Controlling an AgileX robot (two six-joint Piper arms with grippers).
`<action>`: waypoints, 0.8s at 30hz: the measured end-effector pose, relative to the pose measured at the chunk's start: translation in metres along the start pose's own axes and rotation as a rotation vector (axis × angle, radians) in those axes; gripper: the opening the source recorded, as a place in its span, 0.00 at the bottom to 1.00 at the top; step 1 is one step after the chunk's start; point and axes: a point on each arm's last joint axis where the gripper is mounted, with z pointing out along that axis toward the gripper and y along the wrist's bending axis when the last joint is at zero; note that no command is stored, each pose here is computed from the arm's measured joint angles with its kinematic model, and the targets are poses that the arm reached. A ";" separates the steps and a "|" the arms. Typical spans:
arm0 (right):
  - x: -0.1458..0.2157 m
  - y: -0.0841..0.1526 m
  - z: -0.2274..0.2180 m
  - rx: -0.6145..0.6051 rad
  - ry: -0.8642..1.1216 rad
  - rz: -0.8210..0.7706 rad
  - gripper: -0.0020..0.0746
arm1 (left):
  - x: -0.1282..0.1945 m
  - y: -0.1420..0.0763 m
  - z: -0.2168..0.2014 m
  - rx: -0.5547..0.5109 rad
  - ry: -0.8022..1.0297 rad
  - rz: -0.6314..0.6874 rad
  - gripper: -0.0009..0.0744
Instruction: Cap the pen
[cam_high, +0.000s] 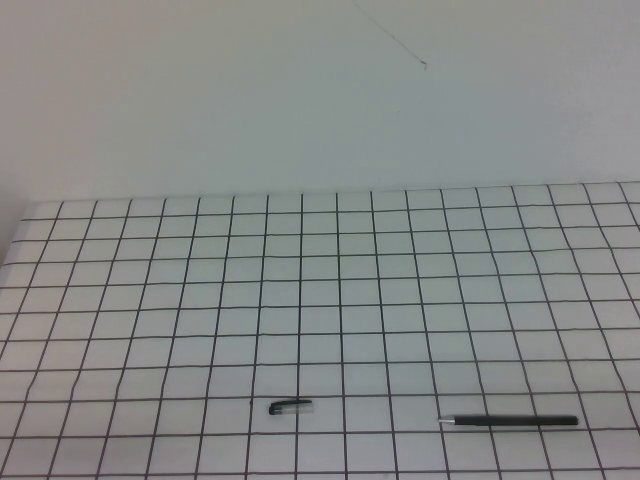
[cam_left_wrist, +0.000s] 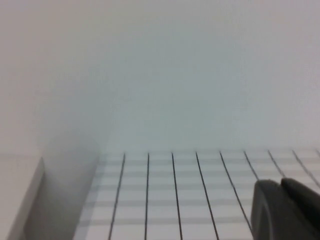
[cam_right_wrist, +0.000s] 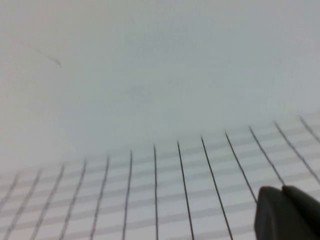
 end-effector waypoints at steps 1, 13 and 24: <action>-0.005 0.000 0.000 -0.004 -0.058 0.000 0.02 | -0.004 0.000 0.000 -0.004 -0.040 0.000 0.01; -0.037 0.003 -0.008 -0.033 -0.416 -0.002 0.02 | -0.025 0.003 -0.003 -0.030 -0.277 0.000 0.01; -0.037 0.003 -0.008 -0.025 -0.417 -0.036 0.02 | -0.027 0.003 -0.004 -0.017 -0.297 -0.099 0.01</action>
